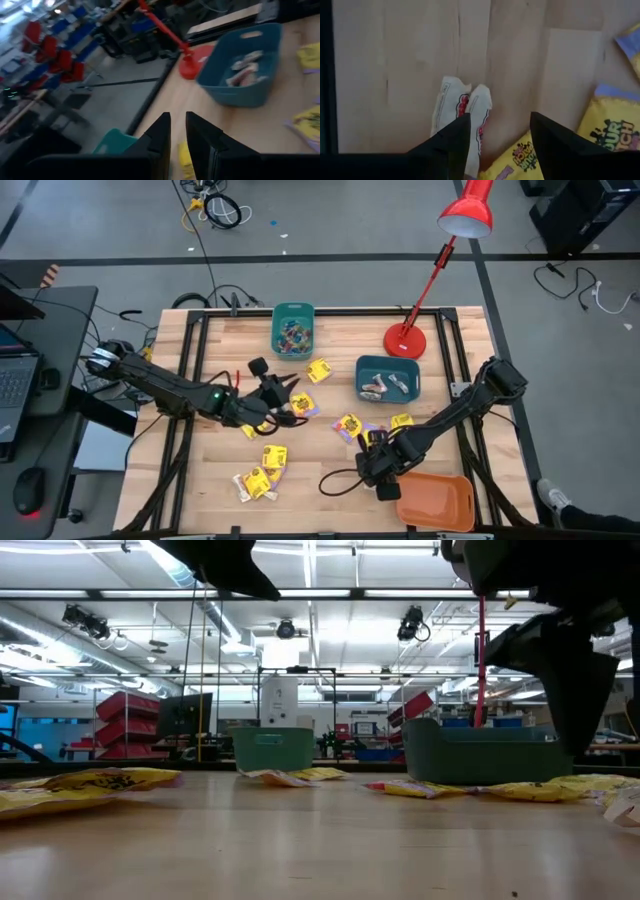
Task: Sort candy
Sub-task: Put the white chocolate bar into the blue bin
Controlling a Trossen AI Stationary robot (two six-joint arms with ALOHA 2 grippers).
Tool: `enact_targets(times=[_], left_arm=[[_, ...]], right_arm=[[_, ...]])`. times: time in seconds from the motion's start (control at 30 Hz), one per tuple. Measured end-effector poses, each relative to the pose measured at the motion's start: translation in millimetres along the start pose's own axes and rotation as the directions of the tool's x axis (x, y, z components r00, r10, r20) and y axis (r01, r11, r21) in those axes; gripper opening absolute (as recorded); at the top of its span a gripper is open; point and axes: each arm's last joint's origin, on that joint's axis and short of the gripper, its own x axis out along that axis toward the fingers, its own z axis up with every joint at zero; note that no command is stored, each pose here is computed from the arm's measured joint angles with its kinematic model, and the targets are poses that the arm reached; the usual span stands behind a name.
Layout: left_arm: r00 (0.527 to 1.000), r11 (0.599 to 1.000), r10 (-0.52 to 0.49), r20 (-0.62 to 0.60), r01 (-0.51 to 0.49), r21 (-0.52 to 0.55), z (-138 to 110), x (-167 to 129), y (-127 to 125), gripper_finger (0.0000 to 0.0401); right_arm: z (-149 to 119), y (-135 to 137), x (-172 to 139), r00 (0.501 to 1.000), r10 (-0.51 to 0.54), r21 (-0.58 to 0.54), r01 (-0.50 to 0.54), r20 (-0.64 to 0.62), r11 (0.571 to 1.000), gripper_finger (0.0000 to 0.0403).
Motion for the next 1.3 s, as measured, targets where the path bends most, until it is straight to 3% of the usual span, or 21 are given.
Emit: enact_targets(times=[0.23,0.67,1.3], left_arm=[[0.998,0.998,0.063,-0.016,-0.063,0.016,-1,-2,5,0.0063],[0.998,0.998,0.062,-0.02,-0.061,0.026,-2,-3,4,0.0063],[0.998,0.998,0.062,-0.024,-0.061,0.032,-2,-3,4,0.0063]], right_arm=[[0,5,12,1.0,0.013,-0.051,-0.014,-0.02,0.999,0.0195],[-1,5,33,0.997,0.004,-0.119,-0.013,-0.074,0.993,0.018],[5,-10,36,0.996,-0.011,-0.117,0.001,-0.085,0.993,0.0021]])
